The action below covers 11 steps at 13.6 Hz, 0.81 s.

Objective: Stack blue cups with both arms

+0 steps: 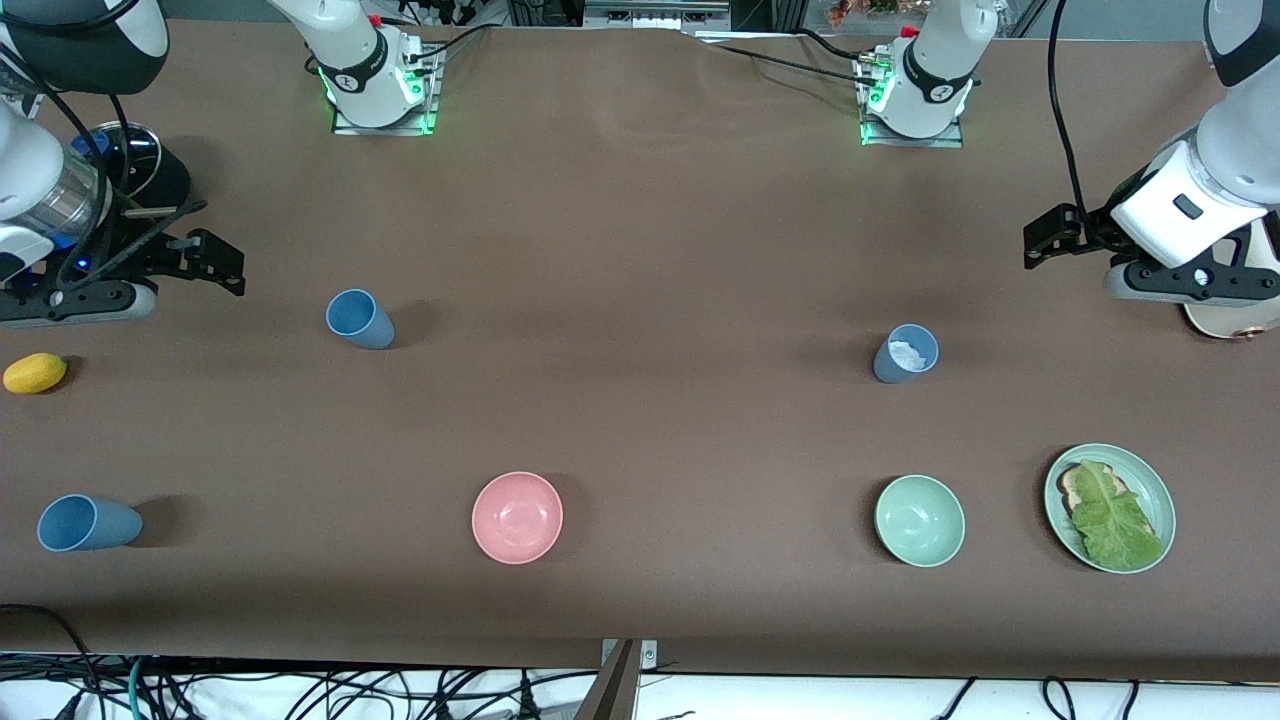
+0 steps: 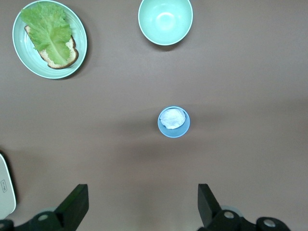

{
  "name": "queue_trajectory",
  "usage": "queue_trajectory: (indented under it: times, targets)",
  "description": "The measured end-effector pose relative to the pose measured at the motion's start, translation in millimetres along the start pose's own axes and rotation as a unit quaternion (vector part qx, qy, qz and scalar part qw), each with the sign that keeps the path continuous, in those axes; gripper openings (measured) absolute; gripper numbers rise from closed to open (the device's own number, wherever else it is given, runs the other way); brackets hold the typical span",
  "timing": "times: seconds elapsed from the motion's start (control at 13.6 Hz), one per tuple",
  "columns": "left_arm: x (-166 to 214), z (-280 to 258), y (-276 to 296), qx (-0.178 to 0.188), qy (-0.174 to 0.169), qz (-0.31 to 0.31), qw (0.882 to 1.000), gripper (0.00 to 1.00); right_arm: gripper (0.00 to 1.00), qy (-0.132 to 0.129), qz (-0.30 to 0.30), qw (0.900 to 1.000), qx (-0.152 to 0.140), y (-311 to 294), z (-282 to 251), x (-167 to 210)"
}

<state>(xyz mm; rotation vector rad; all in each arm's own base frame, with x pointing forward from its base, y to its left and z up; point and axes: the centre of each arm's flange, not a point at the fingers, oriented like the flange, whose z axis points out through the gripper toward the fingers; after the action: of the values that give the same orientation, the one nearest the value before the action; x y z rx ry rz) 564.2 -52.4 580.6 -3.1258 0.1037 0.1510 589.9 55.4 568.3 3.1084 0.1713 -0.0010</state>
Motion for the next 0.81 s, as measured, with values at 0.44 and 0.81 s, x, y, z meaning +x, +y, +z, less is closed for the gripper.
queue_trajectory:
  times: [0.44, 0.81]
  targets:
    - [0.0, 0.0, 0.0, 0.000, 0.000, 0.000, 1.000, 1.00, 1.00, -0.002, 0.001, 1.000, 0.000, -1.7, 0.8, -0.2]
    - [-0.1, 0.1, 0.0, 0.000, 0.000, 0.000, 1.000, 1.00, 1.00, -0.002, 0.001, 1.000, 0.000, -2.2, 0.9, -0.3]
